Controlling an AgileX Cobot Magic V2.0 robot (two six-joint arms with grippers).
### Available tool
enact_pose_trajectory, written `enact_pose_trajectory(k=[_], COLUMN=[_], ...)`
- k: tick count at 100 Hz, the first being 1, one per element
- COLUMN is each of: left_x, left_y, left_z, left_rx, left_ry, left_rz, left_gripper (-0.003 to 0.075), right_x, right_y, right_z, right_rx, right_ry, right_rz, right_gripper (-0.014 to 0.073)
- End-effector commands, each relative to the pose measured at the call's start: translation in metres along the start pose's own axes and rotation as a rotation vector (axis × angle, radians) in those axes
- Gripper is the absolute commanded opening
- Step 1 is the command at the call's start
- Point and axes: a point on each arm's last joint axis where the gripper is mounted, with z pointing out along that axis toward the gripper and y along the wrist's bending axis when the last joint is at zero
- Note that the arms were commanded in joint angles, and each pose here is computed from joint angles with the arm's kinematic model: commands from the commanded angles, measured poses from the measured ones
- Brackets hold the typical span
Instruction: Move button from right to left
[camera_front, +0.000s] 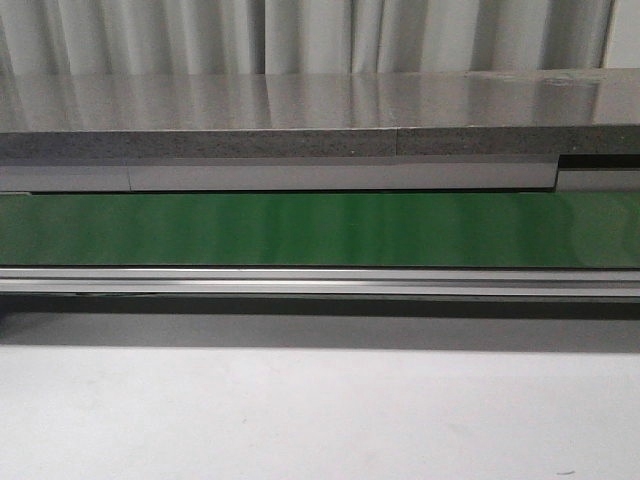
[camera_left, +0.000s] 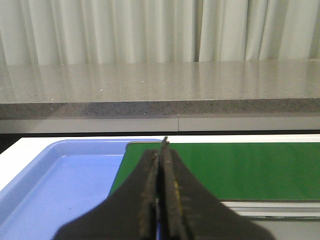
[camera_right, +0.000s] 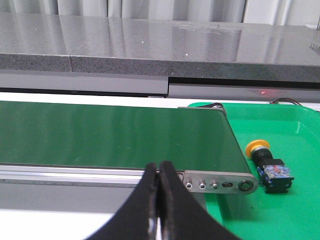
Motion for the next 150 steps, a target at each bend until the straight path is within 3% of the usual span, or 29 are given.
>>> enact_pose_trajectory(k=[1, 61, 109, 130, 150], left_x=[0.006, 0.006, 0.006, 0.006, 0.006], left_y=[0.000, 0.000, 0.000, 0.000, 0.000], left_z=[-0.001, -0.001, -0.001, -0.001, -0.001], left_rx=[-0.002, -0.002, -0.002, -0.002, -0.002], left_ry=[-0.067, -0.067, -0.067, -0.067, -0.067], left_rz=[-0.003, -0.003, -0.003, -0.003, -0.003], left_gripper=[-0.0020, -0.0020, -0.0020, -0.0020, -0.0020], right_x=[-0.014, -0.020, -0.125, -0.160, -0.183], right_y=[0.000, 0.000, 0.001, 0.001, 0.002], right_z=[-0.003, -0.005, -0.015, 0.007, 0.040], right_rx=[-0.002, -0.001, 0.005, 0.006, 0.009], right_ry=[-0.120, -0.112, 0.016, 0.098, 0.289], right_rz=[-0.009, -0.009, -0.008, -0.008, -0.007], right_gripper=[-0.0067, -0.0067, -0.0067, -0.0067, -0.0067])
